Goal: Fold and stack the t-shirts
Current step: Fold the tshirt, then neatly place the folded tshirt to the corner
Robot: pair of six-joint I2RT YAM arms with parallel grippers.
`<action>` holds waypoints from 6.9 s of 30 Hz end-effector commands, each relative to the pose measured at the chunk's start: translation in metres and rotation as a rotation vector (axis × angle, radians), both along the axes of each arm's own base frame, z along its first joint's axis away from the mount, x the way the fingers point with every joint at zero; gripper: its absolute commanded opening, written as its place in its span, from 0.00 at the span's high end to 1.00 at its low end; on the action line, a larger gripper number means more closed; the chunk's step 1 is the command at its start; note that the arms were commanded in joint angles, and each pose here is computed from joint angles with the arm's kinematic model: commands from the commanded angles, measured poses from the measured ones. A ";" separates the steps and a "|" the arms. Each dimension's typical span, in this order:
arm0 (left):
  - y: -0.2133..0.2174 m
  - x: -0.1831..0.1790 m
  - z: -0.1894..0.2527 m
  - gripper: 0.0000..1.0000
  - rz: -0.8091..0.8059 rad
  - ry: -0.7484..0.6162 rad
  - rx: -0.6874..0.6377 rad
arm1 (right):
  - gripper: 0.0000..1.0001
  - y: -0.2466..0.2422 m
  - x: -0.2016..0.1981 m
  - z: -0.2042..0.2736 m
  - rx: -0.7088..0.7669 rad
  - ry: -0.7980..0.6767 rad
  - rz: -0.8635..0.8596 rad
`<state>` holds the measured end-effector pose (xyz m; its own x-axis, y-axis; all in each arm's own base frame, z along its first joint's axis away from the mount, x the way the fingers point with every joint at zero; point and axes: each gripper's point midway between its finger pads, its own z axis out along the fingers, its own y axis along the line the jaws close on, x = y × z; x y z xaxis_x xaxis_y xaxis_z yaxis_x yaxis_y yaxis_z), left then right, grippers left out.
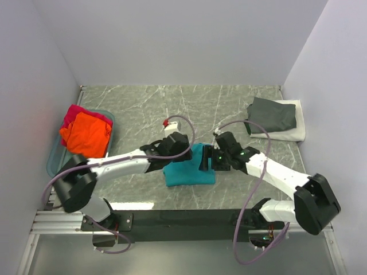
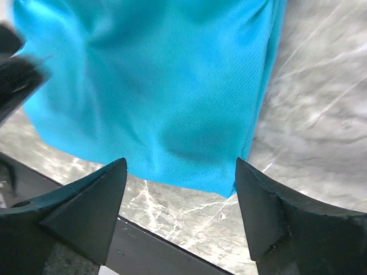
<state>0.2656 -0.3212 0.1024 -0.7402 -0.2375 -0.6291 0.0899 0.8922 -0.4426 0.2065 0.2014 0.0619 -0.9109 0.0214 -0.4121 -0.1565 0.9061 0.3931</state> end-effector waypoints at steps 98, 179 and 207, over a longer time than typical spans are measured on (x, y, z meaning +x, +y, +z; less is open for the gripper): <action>0.115 -0.031 -0.094 0.41 0.129 0.189 0.075 | 1.00 -0.272 0.254 0.164 -0.127 -0.306 -0.240; 0.190 -0.008 0.058 0.15 0.339 -0.161 0.055 | 0.09 -0.030 0.072 0.104 0.120 -0.406 -0.056; 0.193 -0.014 0.070 0.01 0.314 -0.196 0.037 | 0.09 -0.018 0.047 0.073 0.132 -0.356 -0.028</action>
<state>0.2509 -0.1320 0.1606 -0.5271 -0.4098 -0.7444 -0.1259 0.9040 -0.4085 0.2404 0.1766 0.1111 -0.7622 0.0996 -0.6397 -0.2431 0.8718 0.4254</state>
